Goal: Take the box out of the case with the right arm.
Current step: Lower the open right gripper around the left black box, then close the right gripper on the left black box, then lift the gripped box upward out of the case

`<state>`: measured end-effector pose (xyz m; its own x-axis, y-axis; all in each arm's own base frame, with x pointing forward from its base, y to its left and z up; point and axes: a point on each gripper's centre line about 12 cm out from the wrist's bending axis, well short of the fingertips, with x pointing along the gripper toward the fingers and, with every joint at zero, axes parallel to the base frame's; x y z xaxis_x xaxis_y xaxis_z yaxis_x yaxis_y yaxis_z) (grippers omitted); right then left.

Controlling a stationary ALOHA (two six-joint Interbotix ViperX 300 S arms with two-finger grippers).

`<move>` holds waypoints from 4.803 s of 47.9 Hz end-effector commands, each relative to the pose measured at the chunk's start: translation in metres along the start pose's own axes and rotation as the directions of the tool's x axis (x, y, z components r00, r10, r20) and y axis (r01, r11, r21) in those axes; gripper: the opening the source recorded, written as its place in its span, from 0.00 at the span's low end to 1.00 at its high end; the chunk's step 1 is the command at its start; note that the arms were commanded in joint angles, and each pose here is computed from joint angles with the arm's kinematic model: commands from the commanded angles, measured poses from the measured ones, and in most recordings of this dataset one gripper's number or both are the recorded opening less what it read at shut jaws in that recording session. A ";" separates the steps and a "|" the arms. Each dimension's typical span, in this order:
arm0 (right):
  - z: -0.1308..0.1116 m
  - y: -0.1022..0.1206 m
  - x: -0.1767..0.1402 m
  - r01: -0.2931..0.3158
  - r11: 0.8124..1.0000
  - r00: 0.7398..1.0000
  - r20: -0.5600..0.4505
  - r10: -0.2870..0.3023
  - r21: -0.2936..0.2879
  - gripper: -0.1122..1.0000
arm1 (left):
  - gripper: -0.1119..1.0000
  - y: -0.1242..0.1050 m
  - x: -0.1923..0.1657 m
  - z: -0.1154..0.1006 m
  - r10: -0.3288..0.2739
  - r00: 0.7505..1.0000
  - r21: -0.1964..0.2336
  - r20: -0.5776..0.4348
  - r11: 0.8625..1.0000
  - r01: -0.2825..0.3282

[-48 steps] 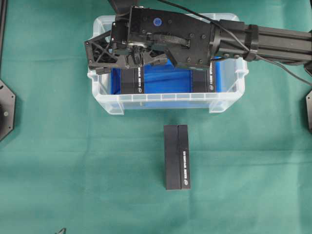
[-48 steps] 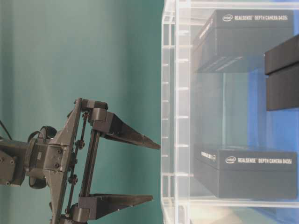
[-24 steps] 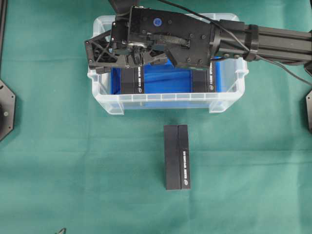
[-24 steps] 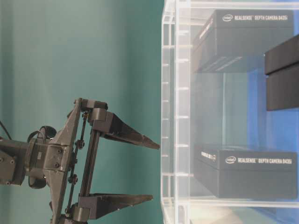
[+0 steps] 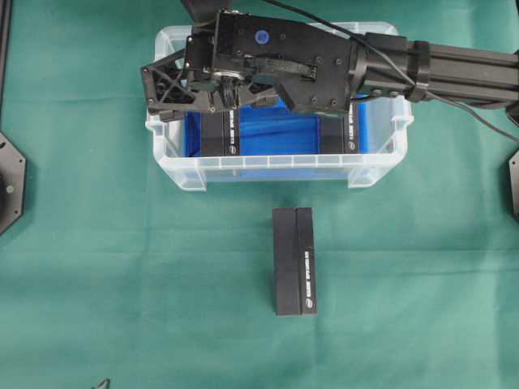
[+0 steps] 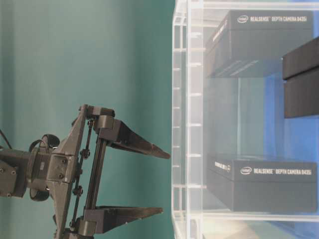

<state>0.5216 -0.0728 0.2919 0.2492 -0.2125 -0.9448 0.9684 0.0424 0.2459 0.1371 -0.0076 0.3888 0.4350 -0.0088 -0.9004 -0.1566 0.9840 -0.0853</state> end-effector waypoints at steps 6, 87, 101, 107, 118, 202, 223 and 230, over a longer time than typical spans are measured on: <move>0.005 -0.001 -0.014 -0.023 1.000 0.999 0.039 0.023 0.000 0.97 | 0.10 0.000 -0.002 0.002 0.000 1.000 0.000 0.008 1.000 0.000; -0.007 -0.024 0.090 -0.055 0.995 0.998 0.014 0.054 0.084 0.96 | 0.10 -0.001 0.004 0.002 0.004 1.000 0.002 -0.007 1.000 -0.004; -0.010 -0.024 0.095 -0.047 0.993 0.999 -0.020 0.050 0.110 0.74 | 0.10 0.000 0.004 0.002 0.004 1.000 -0.001 -0.005 1.000 -0.004; -0.010 -0.024 0.093 -0.035 0.993 0.999 -0.021 0.038 0.116 0.73 | 0.10 0.000 0.004 0.002 0.003 1.000 -0.001 -0.004 1.000 -0.003; -0.007 -0.022 0.086 -0.027 0.993 1.000 -0.011 0.029 0.119 0.72 | 0.10 0.000 0.004 0.002 0.003 1.000 -0.001 -0.004 1.000 -0.003; 0.012 0.001 -0.126 -0.160 0.980 0.964 0.235 0.128 0.123 0.71 | 0.10 0.000 0.005 0.001 0.005 1.000 -0.001 -0.008 1.000 -0.005; 0.012 0.001 -0.124 -0.160 0.979 0.964 0.234 0.128 0.124 0.71 | 0.10 0.000 0.007 0.000 0.005 1.000 0.000 -0.014 1.000 -0.005; 0.012 0.001 -0.124 -0.160 0.979 0.964 0.232 0.128 0.124 0.71 | 0.10 0.000 0.007 0.000 0.005 1.000 0.000 -0.014 1.000 -0.005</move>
<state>0.5082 -0.0595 0.3721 0.2811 -0.4228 -0.8615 0.9415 -0.0522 0.3328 0.1390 -0.0078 0.3798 0.4128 -0.0071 -0.9108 -0.1612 0.9836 -0.0807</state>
